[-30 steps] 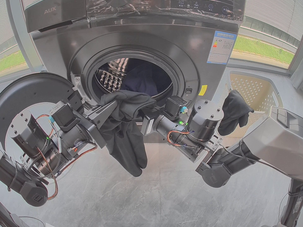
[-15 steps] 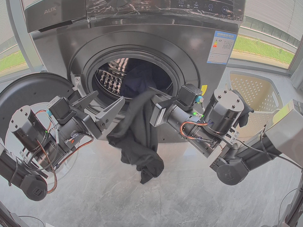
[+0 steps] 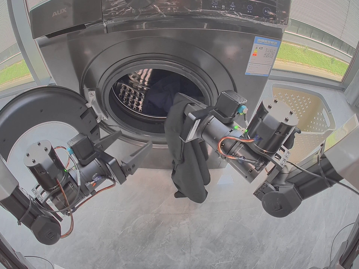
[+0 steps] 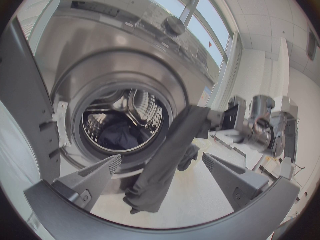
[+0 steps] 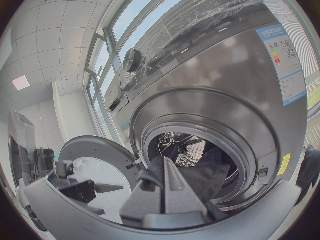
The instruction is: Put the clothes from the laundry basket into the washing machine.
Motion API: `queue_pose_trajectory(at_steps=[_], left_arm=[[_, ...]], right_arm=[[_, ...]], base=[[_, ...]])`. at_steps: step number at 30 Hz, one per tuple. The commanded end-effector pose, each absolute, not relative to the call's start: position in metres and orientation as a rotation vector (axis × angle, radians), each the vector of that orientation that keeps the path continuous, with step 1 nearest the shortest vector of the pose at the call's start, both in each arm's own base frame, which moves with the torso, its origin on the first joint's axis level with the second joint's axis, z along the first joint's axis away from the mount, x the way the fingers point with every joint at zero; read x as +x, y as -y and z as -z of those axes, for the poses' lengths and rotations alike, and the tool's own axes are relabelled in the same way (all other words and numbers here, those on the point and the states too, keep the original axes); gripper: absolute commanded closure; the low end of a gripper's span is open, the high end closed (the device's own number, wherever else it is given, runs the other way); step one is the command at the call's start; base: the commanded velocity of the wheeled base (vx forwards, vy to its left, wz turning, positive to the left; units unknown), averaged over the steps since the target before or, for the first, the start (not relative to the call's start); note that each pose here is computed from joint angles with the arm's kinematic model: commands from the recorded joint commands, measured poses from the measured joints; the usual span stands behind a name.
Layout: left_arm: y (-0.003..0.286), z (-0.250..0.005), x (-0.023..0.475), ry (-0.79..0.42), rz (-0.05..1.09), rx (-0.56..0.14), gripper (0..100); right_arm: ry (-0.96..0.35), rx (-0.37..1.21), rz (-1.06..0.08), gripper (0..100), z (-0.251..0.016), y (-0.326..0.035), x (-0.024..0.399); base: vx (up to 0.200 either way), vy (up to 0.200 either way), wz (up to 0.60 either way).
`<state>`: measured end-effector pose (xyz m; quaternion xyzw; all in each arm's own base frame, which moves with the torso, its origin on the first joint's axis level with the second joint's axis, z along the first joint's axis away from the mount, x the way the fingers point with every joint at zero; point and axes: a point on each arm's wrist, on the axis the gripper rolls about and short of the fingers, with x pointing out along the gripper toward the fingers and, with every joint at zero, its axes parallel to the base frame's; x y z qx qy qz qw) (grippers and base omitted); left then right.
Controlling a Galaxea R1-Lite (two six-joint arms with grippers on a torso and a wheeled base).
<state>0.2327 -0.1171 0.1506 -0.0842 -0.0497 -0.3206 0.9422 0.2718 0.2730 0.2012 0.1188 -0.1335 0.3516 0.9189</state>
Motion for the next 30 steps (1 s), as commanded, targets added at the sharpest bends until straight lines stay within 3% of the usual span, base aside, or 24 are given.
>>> queue_pose_trajectory(at_steps=[1, 11, 21, 30], left_arm=[[0.119, -0.122, 0.236, -0.017, 0.661, -0.144, 0], [0.128, -0.077, 0.248, -0.164, 0.685, -0.055, 0], [0.147, -0.054, 0.272, -0.187, 0.729, -0.043, 0], [0.166, -0.04, 0.306, -0.138, 0.736, -0.046, 0]], right_arm=[[0.304, 0.26, -0.708, 100, -0.213, -0.27, 0.27], [0.321, 0.267, -0.706, 100, -0.222, -0.268, 0.267], [0.32, 0.268, -0.714, 100, -0.223, -0.269, 0.265], [0.314, 0.267, -0.721, 100, -0.224, -0.273, 0.265]], base=[[0.0, 0.0, 0.0], [0.0, 0.0, 0.0], [0.0, 0.0, 0.0], [0.0, 0.0, 0.0]])
